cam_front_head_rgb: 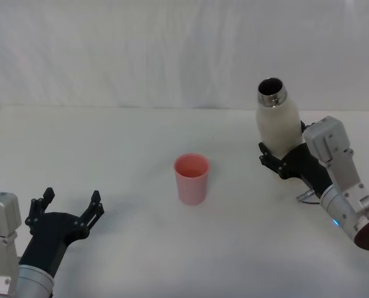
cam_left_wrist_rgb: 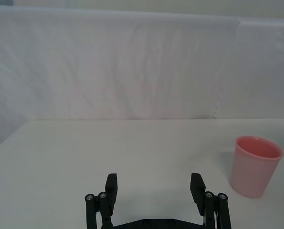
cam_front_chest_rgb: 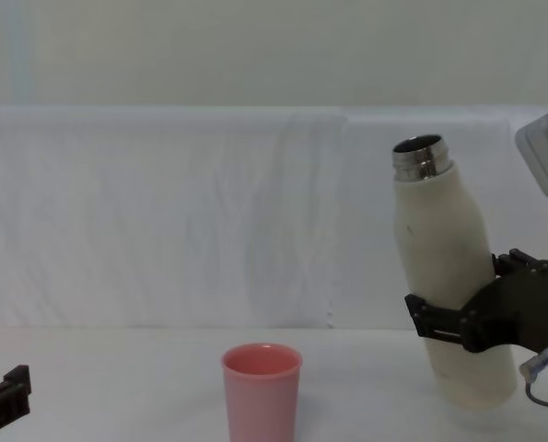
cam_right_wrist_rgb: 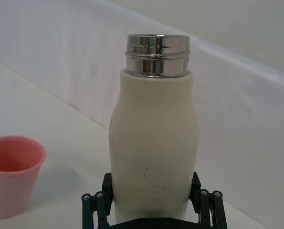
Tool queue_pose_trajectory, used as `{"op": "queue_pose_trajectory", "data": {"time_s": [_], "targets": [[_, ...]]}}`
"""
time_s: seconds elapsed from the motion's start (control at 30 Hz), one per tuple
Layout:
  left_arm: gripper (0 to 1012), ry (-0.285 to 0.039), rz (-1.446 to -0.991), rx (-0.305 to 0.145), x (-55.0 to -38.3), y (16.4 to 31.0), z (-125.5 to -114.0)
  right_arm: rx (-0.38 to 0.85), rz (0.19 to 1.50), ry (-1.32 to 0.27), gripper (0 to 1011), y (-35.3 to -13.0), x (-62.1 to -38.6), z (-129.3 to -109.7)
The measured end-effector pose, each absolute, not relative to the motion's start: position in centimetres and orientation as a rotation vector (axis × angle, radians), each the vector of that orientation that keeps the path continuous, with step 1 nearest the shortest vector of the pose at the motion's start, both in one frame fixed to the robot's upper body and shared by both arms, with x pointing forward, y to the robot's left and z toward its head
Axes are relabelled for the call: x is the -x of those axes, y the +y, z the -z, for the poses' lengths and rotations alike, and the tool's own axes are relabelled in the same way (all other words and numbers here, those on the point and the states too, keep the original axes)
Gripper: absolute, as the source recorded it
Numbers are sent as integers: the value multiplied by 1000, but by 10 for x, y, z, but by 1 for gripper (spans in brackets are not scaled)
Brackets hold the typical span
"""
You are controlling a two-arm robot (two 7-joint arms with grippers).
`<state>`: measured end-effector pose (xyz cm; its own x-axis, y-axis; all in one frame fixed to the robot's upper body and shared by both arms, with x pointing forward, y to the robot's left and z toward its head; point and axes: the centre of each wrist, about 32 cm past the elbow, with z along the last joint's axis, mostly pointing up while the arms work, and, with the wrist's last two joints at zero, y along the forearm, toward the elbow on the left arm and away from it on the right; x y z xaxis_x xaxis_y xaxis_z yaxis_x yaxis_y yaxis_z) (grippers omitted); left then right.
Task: Grasp the thermos with one hand and pour water into the cup lid.
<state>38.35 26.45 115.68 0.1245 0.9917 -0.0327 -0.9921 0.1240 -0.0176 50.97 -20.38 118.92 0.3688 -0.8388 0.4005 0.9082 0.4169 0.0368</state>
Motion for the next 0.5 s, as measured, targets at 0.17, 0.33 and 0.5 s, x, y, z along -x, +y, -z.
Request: {"op": "queue_pose_trajectory", "data": {"time_s": [0.17,0.33,0.5], "targets": [[1001,14,-1446,38,-383,265,-1157,236,1125,-425,951,-202,-508,-1189],[1001,14,-1446,38,-383,265,-1157,265,1116,-461,951,-200,-508,-1189],[1001,14,-1446,38,-383,265,-1157,296,1109,-498,951,-197,-509,-1188]]}}
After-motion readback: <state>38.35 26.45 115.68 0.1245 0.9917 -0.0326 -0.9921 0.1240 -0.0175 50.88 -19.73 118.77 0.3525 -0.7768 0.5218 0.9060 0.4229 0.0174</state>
